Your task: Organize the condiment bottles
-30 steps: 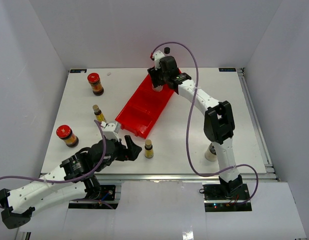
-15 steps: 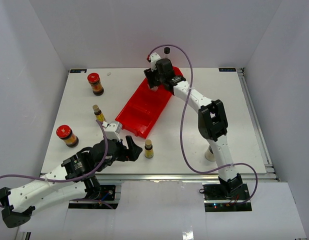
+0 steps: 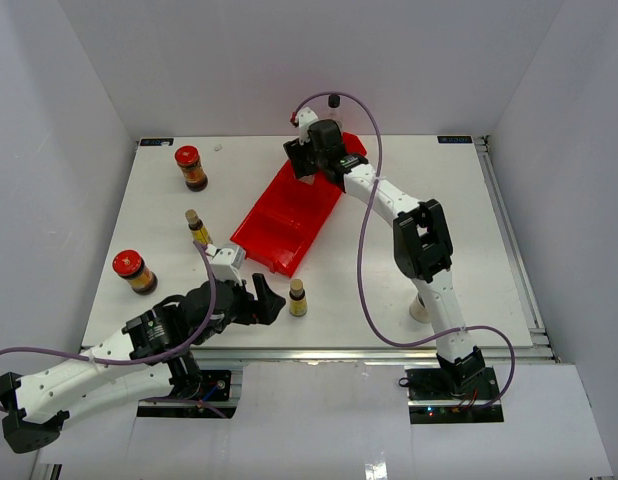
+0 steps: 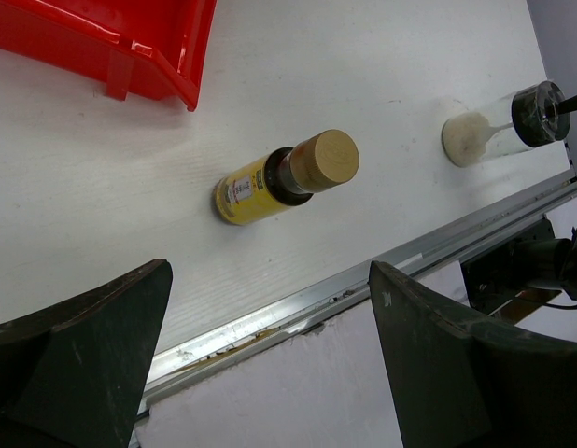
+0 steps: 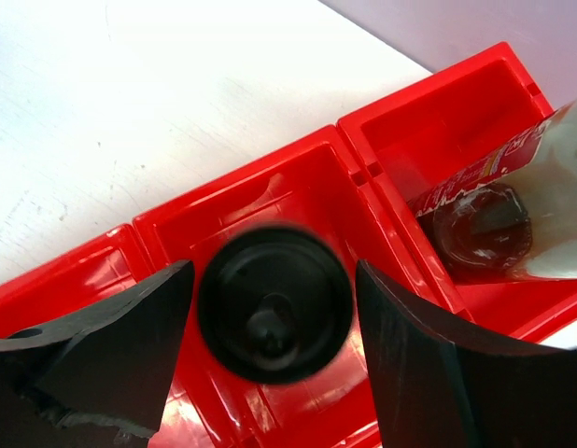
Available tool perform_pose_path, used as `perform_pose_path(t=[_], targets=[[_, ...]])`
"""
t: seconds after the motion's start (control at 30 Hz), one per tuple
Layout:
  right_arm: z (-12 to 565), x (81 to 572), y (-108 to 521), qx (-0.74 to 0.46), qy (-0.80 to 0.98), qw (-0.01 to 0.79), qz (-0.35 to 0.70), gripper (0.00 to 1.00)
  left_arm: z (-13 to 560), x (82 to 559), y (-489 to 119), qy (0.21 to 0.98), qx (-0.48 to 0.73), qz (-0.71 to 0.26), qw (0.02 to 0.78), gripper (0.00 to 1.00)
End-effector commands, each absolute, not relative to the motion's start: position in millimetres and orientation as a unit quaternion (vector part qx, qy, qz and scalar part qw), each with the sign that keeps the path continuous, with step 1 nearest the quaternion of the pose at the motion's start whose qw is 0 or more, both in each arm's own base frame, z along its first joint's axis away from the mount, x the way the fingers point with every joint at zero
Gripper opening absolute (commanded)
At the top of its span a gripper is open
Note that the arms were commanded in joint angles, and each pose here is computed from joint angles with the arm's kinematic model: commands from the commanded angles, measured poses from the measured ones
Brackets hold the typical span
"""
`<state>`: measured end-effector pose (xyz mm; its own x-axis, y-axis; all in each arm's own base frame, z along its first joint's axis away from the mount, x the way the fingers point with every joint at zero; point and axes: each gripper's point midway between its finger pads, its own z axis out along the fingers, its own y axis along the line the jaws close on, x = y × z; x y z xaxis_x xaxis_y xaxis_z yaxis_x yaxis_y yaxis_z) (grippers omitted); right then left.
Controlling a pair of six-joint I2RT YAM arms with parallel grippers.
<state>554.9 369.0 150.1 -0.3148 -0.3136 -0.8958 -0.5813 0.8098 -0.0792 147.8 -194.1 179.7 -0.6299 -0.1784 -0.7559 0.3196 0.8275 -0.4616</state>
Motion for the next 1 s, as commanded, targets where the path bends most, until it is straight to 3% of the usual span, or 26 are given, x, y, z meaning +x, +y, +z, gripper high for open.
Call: perform_pose_path(t=[0.0, 0.43, 0.5, 0.73, 0.97], targets=[[213, 564, 380, -0.265, 0.756, 0.582, 0.140, 0.78, 183, 148, -193, 0.852, 0.037, -0.291, 0.433, 0.98], [280, 531, 340, -0.240, 0.766, 0.590, 0.088, 0.81, 185, 150, -189, 0.853, 0.029, -0.283, 0.438, 0.98], [295, 511, 315, -0.206, 0.786, 0.579, 0.073, 0.82, 184, 150, -188, 0.853, 0.028, -0.281, 0.438, 0.98], [234, 399, 181, -0.041, 0.881, 0.470, -0.044, 0.84, 186, 150, -186, 0.852, 0.017, -0.285, 0.440, 0.98], [196, 299, 122, 0.070, 0.899, 0.433, -0.005, 0.84, 187, 147, -187, 0.850, 0.020, -0.296, 0.436, 0.98]])
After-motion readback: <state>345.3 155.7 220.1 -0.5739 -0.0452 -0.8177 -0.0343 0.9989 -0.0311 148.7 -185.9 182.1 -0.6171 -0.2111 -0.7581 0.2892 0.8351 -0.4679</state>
